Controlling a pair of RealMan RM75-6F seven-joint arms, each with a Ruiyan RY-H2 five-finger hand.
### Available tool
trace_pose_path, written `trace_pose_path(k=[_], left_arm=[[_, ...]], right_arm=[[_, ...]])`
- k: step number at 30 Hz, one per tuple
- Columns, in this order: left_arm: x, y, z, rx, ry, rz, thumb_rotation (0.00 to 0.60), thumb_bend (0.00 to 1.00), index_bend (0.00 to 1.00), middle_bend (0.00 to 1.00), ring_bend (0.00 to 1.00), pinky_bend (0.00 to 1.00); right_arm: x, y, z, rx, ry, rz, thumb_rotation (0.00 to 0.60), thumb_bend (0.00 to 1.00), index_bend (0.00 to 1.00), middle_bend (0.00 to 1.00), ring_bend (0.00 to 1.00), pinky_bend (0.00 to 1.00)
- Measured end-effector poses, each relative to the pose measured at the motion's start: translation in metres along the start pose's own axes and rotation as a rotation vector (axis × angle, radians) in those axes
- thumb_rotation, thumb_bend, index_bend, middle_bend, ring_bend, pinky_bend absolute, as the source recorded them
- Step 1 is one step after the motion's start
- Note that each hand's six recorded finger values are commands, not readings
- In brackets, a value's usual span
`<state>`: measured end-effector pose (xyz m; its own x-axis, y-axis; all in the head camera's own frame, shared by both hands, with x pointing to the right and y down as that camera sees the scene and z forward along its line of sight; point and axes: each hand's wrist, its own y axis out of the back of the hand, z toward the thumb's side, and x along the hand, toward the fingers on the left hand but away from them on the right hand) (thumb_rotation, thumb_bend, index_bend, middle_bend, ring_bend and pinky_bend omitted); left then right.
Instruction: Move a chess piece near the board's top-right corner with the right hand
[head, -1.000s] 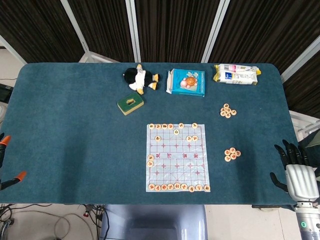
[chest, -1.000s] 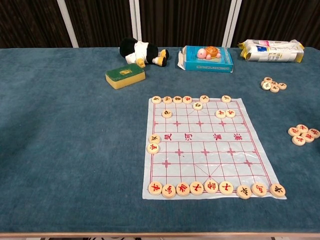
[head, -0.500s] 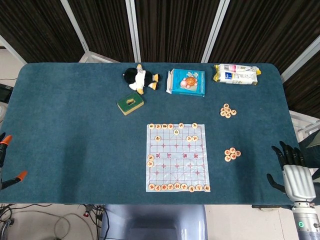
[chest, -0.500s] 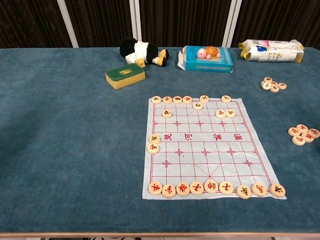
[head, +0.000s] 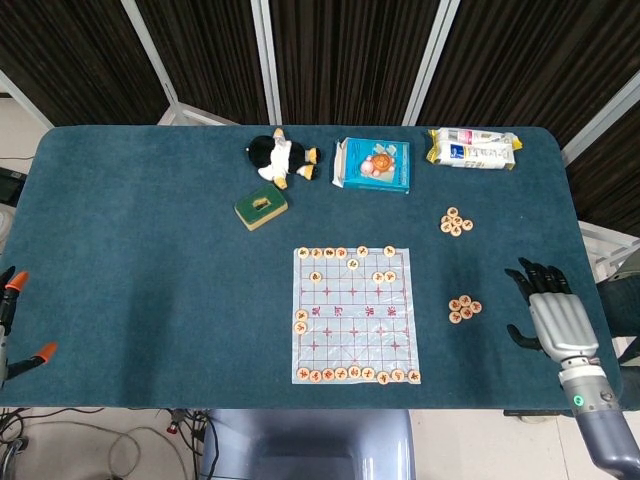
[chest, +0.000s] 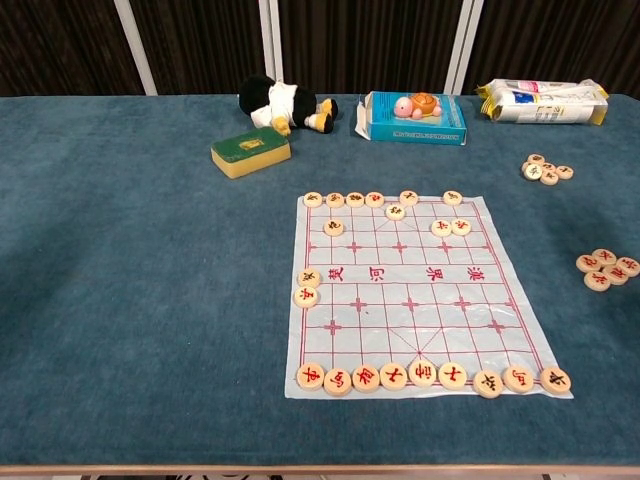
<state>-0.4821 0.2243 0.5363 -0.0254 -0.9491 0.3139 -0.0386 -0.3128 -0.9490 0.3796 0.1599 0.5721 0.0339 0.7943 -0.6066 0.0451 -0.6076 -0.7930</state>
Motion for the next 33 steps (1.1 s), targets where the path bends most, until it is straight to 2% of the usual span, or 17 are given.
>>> trace_pose_path(k=[2,6,10,20,26,33], left_arm=[[0.0,0.0,0.0,0.001,0.001,0.0,0.6,0.05,0.02,0.0,0.0,0.05],[0.0,-0.001,0.0,0.003,0.003,-0.001,0.6,0.05,0.02,0.0,0.0,0.05],[0.001,-0.002,-0.001,0.009,0.004,-0.005,0.6,0.05,0.02,0.0,0.0,0.05],[0.005,-0.002,-0.006,0.012,0.021,-0.001,0.6,0.05,0.02,0.0,0.0,0.05],[0.006,-0.003,-0.006,0.012,0.02,-0.003,0.6,0.05,0.02,0.0,0.0,0.05],[0.007,-0.001,-0.008,0.007,0.028,0.002,0.6,0.05,0.02,0.0,0.0,0.05]], right_arm=[[-0.013,0.004,0.011,-0.008,0.016,0.03,0.6,0.37,0.17,0.0,0.01,0.04],[-0.038,0.012,0.034,-0.01,0.033,0.033,0.6,0.37,0.19,0.0,0.02,0.04],[-0.059,0.007,0.062,-0.017,0.048,0.058,0.6,0.37,0.21,0.0,0.01,0.04],[-0.103,-0.044,0.134,-0.014,0.045,0.168,0.6,0.37,0.26,0.0,0.01,0.04],[-0.12,-0.067,0.157,0.0,0.024,0.176,0.6,0.37,0.29,0.0,0.01,0.04],[-0.137,-0.08,0.171,0.02,-0.004,0.174,0.6,0.37,0.32,0.0,0.01,0.04]])
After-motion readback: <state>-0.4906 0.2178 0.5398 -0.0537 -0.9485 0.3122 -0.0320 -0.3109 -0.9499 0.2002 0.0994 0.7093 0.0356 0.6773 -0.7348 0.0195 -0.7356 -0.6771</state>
